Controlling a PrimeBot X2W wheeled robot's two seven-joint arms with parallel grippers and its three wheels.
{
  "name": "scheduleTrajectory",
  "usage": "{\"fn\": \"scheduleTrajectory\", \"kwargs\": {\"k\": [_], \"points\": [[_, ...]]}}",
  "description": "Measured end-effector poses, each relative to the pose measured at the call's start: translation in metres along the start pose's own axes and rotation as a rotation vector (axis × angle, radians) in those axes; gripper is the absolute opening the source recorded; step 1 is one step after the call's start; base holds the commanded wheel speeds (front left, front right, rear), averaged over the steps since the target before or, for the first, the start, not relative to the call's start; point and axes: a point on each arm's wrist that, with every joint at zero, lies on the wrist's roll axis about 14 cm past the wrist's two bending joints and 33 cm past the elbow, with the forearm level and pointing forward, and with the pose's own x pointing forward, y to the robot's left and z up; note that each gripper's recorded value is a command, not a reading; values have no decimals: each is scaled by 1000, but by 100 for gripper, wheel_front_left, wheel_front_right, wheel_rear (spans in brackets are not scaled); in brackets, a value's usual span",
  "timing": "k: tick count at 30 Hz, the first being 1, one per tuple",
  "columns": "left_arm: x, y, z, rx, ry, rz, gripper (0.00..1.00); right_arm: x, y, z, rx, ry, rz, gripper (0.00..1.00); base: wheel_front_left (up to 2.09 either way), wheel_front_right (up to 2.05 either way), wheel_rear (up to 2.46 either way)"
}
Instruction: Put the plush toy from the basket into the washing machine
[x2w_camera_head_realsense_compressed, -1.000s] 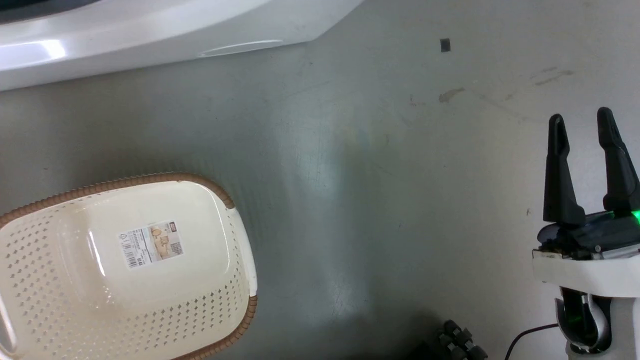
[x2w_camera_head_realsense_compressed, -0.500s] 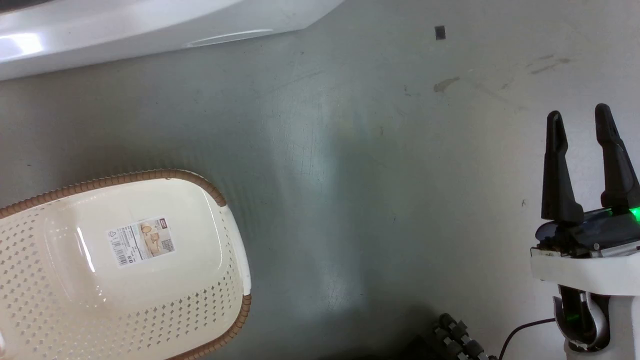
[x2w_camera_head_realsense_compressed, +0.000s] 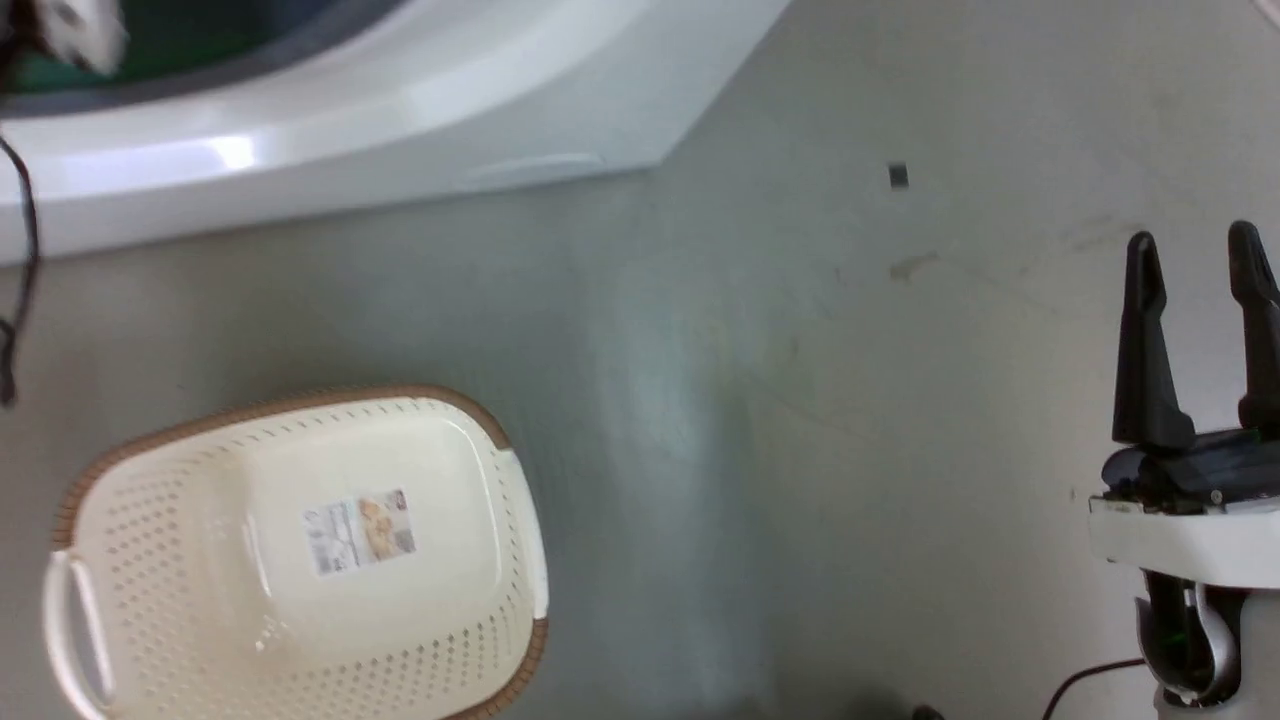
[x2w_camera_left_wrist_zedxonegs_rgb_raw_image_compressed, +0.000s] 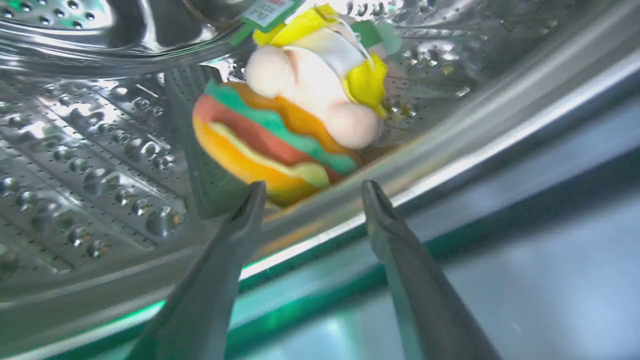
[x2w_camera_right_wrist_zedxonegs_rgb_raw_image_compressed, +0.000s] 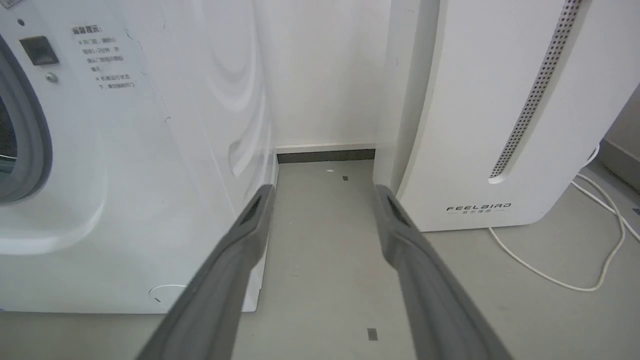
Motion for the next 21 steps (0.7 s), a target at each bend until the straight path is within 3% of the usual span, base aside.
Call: {"fn": "scheduleTrajectory", "kwargs": {"k": [5, 13, 21], "points": [[-40, -23, -2, 16, -38, -40, 100, -12, 1, 26, -3, -53, 5, 100, 0, 0, 0], [-123, -40, 28, 18, -267, -29, 100, -37, 10, 73, 0, -157, 36, 100, 0, 0, 0], [-213, -42, 52, -96, -544, 88, 100, -62, 25, 113, 30, -260, 87, 100, 0, 0, 0]]}}
